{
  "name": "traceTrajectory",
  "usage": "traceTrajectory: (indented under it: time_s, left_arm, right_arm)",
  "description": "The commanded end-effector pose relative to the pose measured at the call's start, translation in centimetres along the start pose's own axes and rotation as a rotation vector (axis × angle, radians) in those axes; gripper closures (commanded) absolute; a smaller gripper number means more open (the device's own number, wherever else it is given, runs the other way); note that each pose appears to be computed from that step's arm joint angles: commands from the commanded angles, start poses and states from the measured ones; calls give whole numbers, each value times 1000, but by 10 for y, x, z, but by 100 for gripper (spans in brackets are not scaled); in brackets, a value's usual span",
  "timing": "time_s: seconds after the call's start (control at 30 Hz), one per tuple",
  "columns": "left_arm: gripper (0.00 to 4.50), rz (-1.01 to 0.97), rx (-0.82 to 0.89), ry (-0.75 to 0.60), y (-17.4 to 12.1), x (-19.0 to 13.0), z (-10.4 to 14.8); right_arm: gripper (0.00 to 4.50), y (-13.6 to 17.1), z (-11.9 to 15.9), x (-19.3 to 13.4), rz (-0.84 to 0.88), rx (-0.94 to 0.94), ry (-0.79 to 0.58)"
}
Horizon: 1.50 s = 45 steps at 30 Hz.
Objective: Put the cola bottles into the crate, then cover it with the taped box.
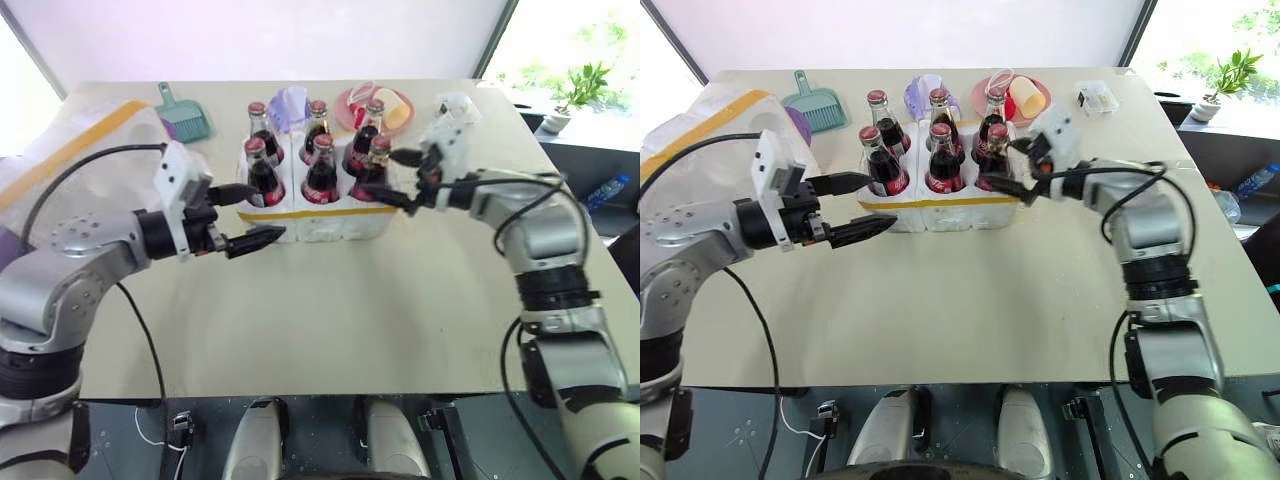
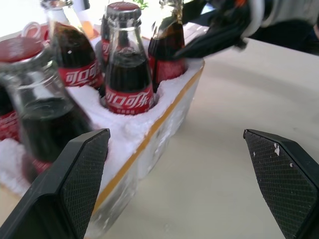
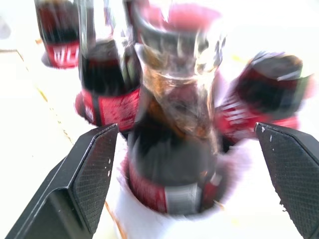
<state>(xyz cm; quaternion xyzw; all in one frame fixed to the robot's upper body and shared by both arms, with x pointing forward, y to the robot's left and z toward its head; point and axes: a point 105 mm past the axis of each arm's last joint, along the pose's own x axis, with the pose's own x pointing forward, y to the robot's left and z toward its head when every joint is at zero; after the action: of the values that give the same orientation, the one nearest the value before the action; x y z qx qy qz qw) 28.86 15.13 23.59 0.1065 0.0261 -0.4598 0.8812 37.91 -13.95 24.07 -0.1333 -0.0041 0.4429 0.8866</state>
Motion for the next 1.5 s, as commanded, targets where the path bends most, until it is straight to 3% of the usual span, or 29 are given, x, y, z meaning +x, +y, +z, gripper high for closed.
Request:
traceTrajectory:
  time_s: [0.03, 0.17, 0.3, 0.5, 0.6, 0.77, 1.13, 1.5]
  left_arm:
    - [0, 104, 111, 74, 10, -49, 20]
    - [0, 227, 170, 242, 23, -104, 32]
    - [0, 361, 172, 424, 36, -160, 38]
    - [0, 513, 68, 763, 52, -256, 12]
    - [0, 579, 31, 842, 69, -285, 0]
    - [0, 608, 23, 852, 96, -292, -12]
    - [0, 521, -93, 844, 123, -267, -66]
    - [0, 551, -146, 812, 144, -252, -89]
  right_arm:
    - [4, 1, 49, -49, 97, -66, -58]
    - [4, 1, 61, -81, 157, -43, -19]
    - [4, 3, 67, -90, 184, -66, -16]
    - [4, 23, 83, -93, 317, -93, -65]
    - [4, 29, 93, -88, 353, -93, -106]
    - [4, 28, 92, -80, 354, -99, -101]
    - [4, 28, 95, -80, 307, -82, -114]
    - [4, 40, 91, -99, 301, -60, -82]
